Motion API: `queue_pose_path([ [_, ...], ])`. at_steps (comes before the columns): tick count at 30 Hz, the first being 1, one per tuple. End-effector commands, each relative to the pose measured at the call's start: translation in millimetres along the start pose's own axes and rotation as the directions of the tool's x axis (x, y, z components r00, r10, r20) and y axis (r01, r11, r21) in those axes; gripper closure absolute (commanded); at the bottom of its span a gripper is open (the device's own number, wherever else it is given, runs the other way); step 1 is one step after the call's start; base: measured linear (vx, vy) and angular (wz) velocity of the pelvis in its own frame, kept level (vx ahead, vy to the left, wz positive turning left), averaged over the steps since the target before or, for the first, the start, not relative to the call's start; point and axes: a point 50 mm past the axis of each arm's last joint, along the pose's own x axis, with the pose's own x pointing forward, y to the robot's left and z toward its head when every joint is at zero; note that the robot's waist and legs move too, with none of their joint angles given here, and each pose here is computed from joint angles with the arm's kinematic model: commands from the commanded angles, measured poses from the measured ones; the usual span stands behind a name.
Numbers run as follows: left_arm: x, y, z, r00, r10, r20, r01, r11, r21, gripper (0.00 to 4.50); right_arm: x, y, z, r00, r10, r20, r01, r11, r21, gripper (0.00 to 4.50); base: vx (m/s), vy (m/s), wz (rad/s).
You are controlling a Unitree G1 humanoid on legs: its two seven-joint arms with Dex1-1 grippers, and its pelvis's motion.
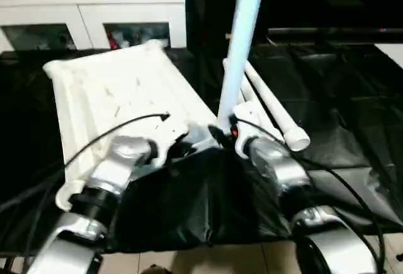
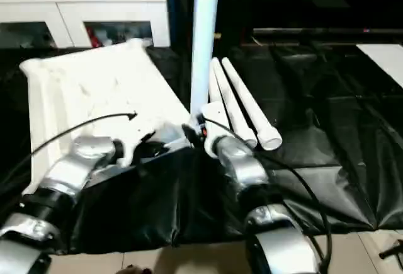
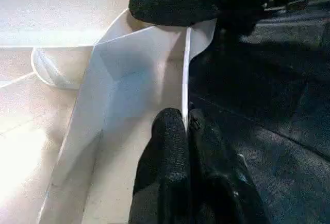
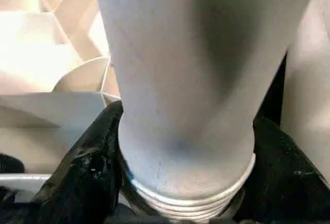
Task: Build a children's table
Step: Rotate leg to tighten
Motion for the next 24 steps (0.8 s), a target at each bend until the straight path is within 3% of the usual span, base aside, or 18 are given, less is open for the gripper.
queue_pose_path([
  [1,9.9,-7.3,17.2,0.997,0.023,0.068,-0.024,0.999,0.023,4.50,10.0,45.2,-13.3,0.982,0.184,-0.050,-0.181,0.982,0.046,1.06,0.000,0.000,0.00],
  [3,9.5,-9.3,16.7,0.997,0.001,0.074,-0.004,0.999,0.039,4.50,9.2,43.1,-9.4,0.977,0.211,-0.024,-0.209,0.977,0.040,1.04,0.000,0.000,0.00],
  [6,6.8,-10.4,16.9,0.996,-0.024,0.085,0.020,0.999,0.047,4.50,7.1,40.4,-8.0,0.970,0.244,-0.016,-0.245,0.969,-0.016,0.65,0.000,0.000,0.00],
  [9,4.2,-11.4,17.1,0.993,-0.059,0.101,0.053,0.997,0.064,4.50,4.0,38.5,-7.6,0.956,0.294,-0.005,-0.294,0.955,-0.033,0.65,0.000,0.000,0.00],
  [10,-0.9,-8.0,15.6,0.991,-0.082,0.104,0.074,0.994,0.078,4.50,-2.1,32.3,-7.2,0.933,0.360,-0.004,-0.359,0.930,-0.081,0.65,0.000,0.000,0.00],
  [13,-5.6,-7.1,15.4,0.983,-0.140,0.116,0.130,0.987,0.095,4.50,-8.8,24.7,-7.8,0.903,0.428,-0.024,-0.428,0.897,-0.113,0.65,0.000,0.000,0.00],
  [16,-12.0,-8.1,11.0,0.964,-0.246,0.096,0.232,0.963,0.138,4.50,-21.9,16.3,-8.2,0.832,0.551,-0.068,-0.554,0.816,-0.164,0.65,0.000,0.000,0.00],
  [23,-25.7,-7.2,-0.3,0.915,-0.404,0.018,0.394,0.900,0.188,4.50,-41.8,8.6,-11.7,0.692,0.702,-0.169,-0.722,0.667,-0.185,0.65,0.000,0.000,0.00],
  [24,-28.4,-6.0,-3.1,0.905,-0.425,-0.004,0.418,0.888,0.192,4.50,-44.1,8.3,-12.1,0.669,0.720,-0.186,-0.743,0.643,-0.186,0.89,0.000,0.000,0.00],
])
